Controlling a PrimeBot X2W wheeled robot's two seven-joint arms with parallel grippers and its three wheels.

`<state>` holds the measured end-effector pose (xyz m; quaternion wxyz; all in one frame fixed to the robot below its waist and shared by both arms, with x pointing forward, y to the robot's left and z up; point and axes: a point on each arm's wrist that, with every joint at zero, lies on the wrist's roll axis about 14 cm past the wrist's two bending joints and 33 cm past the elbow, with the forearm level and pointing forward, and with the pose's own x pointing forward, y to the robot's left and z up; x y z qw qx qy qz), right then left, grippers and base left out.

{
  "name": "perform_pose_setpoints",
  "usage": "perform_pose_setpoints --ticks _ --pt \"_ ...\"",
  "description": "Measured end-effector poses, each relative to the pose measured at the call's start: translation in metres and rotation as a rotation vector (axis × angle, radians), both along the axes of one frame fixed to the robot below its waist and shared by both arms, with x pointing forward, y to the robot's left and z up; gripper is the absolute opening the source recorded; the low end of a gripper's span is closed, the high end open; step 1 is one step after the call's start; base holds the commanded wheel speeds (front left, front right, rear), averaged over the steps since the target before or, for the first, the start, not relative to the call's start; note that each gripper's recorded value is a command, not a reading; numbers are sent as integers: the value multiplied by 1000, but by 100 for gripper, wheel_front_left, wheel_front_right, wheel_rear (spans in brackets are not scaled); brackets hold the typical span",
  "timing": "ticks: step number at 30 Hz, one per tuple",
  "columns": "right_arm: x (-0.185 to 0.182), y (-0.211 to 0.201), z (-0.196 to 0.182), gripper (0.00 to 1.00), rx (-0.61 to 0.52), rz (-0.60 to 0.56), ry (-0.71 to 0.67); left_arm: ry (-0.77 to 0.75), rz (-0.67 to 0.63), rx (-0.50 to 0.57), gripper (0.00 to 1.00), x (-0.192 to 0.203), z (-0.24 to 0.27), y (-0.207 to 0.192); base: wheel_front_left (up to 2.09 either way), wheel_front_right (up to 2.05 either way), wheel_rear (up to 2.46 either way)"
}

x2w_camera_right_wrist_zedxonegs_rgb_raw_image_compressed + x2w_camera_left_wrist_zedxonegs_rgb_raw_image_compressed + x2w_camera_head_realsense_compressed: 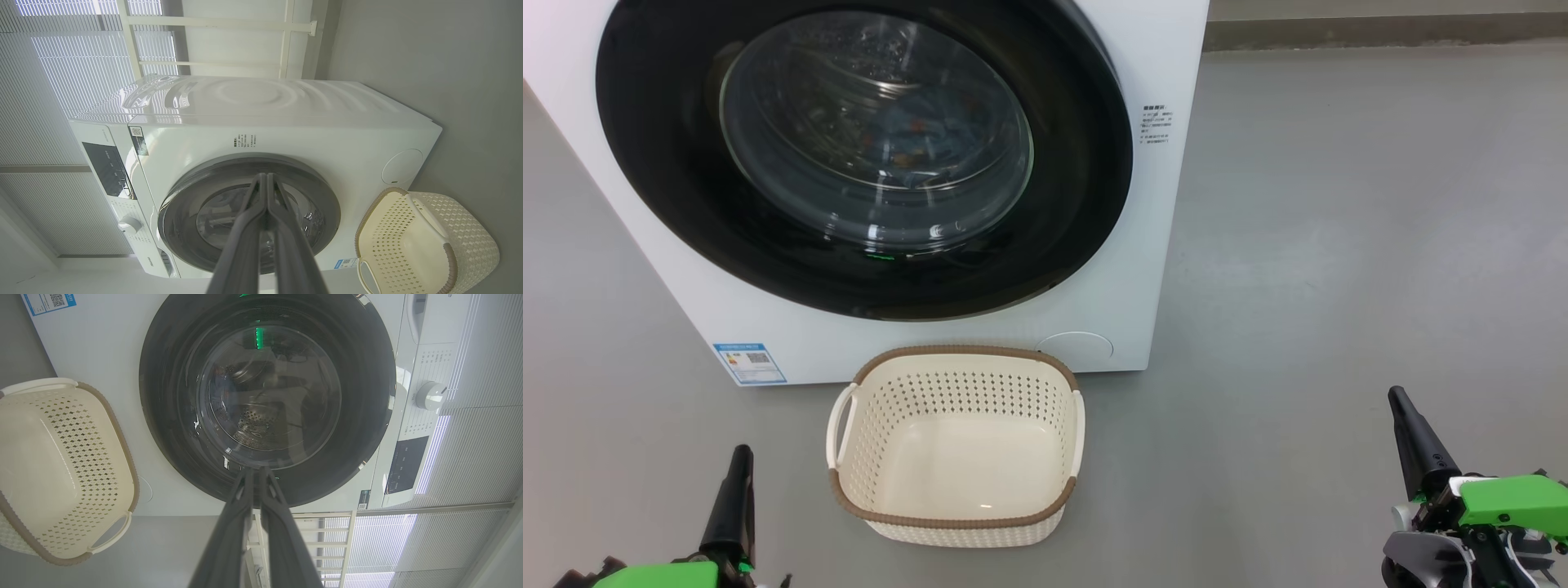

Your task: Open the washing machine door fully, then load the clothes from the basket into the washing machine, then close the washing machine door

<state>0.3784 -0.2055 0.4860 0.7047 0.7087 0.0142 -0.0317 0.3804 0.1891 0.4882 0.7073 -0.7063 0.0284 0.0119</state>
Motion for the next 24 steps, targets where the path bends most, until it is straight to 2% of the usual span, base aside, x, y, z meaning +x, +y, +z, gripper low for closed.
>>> perform_pose_setpoints --ticks 24 --pt "0 0 0 0 2 1 0 0 0 0 0 0 0 0 0 0 0"
